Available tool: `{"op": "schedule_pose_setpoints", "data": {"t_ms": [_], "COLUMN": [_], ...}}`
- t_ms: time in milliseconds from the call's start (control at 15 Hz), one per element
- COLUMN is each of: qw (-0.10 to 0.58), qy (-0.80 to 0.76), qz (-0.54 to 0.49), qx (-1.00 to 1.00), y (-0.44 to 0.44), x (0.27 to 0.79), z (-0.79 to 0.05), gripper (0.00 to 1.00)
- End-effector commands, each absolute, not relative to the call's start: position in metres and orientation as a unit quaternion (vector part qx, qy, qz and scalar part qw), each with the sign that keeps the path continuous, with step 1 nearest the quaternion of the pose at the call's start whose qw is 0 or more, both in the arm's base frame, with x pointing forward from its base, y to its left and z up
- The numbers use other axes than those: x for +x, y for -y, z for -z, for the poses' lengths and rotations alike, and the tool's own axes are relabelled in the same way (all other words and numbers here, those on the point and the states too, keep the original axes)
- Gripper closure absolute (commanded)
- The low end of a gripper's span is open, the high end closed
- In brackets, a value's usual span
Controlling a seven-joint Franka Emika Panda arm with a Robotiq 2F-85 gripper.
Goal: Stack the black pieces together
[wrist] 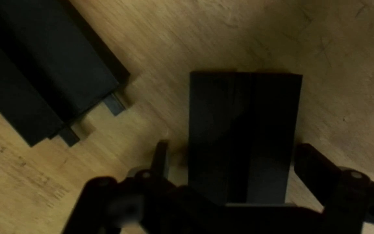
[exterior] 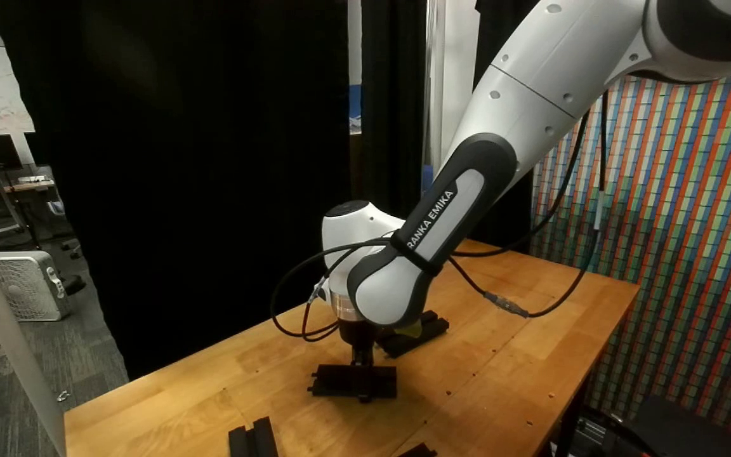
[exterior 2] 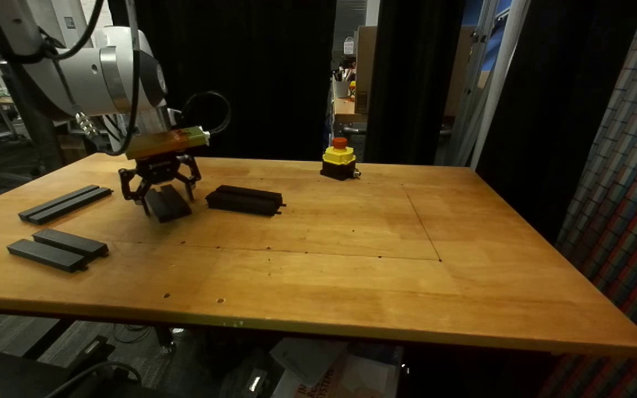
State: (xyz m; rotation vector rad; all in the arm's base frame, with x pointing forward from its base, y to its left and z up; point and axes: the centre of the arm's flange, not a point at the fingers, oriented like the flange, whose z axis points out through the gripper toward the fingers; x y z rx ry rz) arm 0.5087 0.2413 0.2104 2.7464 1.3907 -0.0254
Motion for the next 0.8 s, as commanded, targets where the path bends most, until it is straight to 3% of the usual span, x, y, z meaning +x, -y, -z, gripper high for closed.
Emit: {"op": "schedule_pose_setpoints", "data": {"t_ms": [0, 67, 333, 733], "qw": [0.028, 0.028, 0.023, 0.022], "qy": [-0.460, -0.461, -0.468, -0.489], "qz": [-0.007, -0.008, -0.013, -0.012], "qx": [0.887, 0.887, 0.883, 0.872], "y": [-0.238, -0.238, -0.239, -0.243], "x": [0.519, 0.520, 0.522, 0.520], "z": [-0.209, -0.209, -0.220, -0.248], "gripper": [0.25, 0.26, 0.53, 0.55]}}
